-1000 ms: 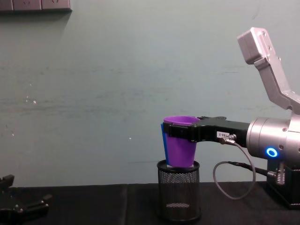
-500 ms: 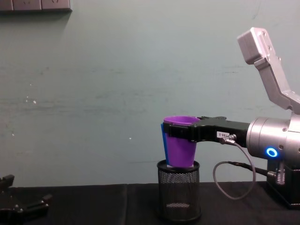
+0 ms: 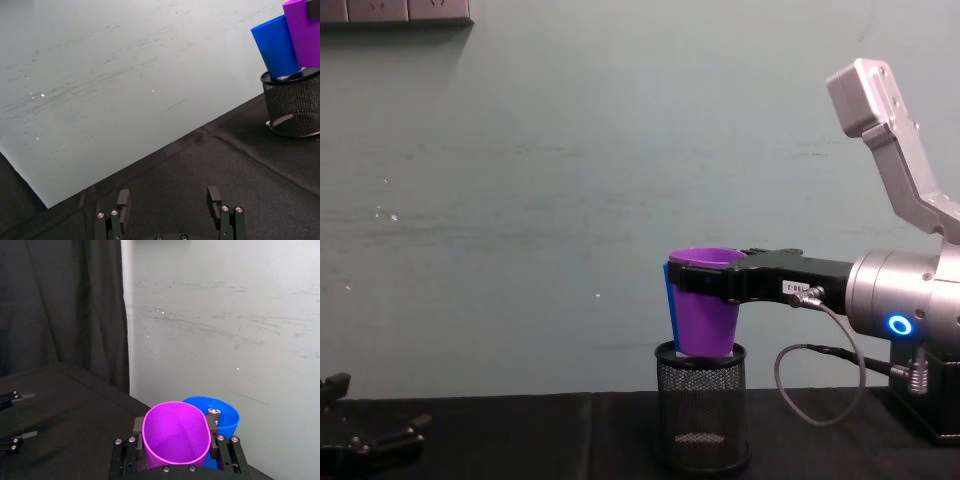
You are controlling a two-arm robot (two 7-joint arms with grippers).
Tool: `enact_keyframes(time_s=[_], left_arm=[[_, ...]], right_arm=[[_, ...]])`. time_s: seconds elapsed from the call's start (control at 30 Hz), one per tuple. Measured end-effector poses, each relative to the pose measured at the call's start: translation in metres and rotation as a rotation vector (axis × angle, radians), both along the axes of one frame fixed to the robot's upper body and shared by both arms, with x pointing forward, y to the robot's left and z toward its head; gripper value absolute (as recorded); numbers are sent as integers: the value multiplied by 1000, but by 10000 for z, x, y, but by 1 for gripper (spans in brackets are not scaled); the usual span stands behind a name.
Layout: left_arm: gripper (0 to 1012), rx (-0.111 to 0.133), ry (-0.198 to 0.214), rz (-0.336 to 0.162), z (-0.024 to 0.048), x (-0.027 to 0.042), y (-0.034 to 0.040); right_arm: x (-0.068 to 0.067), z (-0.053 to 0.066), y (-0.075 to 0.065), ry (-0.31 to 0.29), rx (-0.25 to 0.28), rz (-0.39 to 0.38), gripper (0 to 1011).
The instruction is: Pick up one cup with a gripper and tap it against the other cup.
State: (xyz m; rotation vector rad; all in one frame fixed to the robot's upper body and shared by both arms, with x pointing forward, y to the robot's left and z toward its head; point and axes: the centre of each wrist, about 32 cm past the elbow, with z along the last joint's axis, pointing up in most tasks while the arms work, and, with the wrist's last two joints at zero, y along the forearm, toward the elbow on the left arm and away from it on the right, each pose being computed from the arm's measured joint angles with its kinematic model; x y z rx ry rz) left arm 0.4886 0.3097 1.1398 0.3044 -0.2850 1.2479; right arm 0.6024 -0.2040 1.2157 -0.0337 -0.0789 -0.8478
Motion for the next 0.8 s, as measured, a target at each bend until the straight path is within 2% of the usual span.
enact_keyframes(time_s=[0.8], left_arm=[[1000, 0, 0, 0, 0, 0, 0]], right_arm=[[0, 0, 0, 0, 0, 0, 718]])
